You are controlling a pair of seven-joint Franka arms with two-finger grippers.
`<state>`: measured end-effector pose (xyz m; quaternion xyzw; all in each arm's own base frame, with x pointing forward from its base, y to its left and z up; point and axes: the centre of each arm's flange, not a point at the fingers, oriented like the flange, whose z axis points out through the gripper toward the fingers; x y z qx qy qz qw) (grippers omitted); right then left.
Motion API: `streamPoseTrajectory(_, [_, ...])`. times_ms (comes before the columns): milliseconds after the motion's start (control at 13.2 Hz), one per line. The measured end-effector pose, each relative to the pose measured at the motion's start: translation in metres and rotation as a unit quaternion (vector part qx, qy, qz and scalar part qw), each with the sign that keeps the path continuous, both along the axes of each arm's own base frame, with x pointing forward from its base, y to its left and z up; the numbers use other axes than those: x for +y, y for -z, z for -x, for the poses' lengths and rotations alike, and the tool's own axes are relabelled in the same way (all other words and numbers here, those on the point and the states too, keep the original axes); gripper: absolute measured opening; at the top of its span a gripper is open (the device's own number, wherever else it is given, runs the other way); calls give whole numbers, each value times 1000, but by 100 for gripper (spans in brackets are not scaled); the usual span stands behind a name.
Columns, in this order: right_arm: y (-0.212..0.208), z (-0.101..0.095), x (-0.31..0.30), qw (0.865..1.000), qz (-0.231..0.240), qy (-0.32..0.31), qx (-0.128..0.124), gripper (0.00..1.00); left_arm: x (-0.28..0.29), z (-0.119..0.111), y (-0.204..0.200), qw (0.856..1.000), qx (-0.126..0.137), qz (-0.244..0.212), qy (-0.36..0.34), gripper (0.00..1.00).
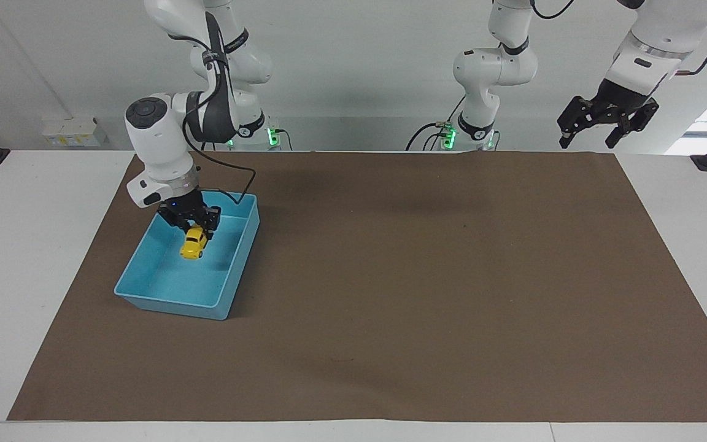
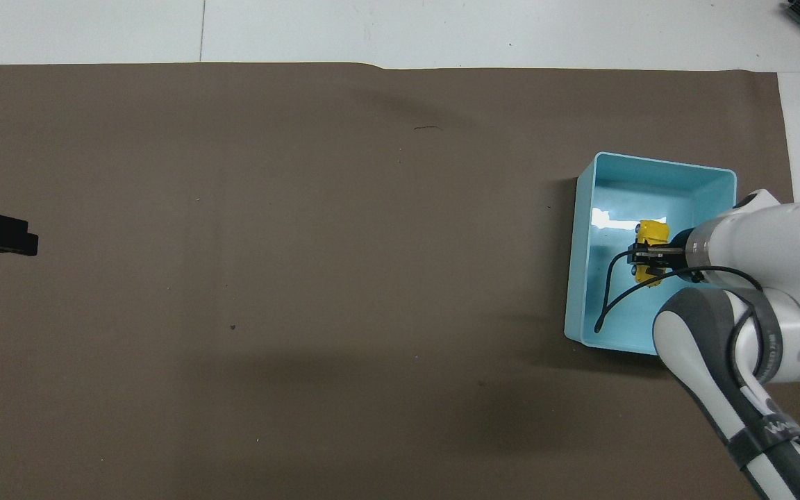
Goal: Wind up and store yellow beetle car
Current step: 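Carry the car over the blue box and lower it inside, then open the right gripper to release the car in the box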
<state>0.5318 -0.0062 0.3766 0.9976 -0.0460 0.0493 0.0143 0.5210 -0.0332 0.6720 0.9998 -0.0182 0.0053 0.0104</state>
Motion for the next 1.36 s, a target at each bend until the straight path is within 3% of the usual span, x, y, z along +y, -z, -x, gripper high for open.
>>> streamPoseTrajectory(530, [74, 43, -21, 999, 0, -21, -24, 50, 0, 0, 0, 1000, 0, 0, 0, 100])
streamPoseTrajectory(757, [82, 45, -21, 1000, -2, -20, -24, 50, 0, 0, 0, 1000, 0, 0, 0, 100])
streamPoseTrajectory(833, [82, 45, -21, 1000, -2, -19, -24, 56, 0, 0, 0, 1000, 0, 0, 0, 100])
streamPoseTrajectory(1136, [59, 29, -23, 1000, 0, -19, -25, 100, 0, 0, 0, 1000, 0, 0, 0, 100])
streamPoseTrajectory(1363, [10, 4, -25, 1000, 3, -16, -8, 100, 0, 0, 0, 1000, 0, 0, 0, 100])
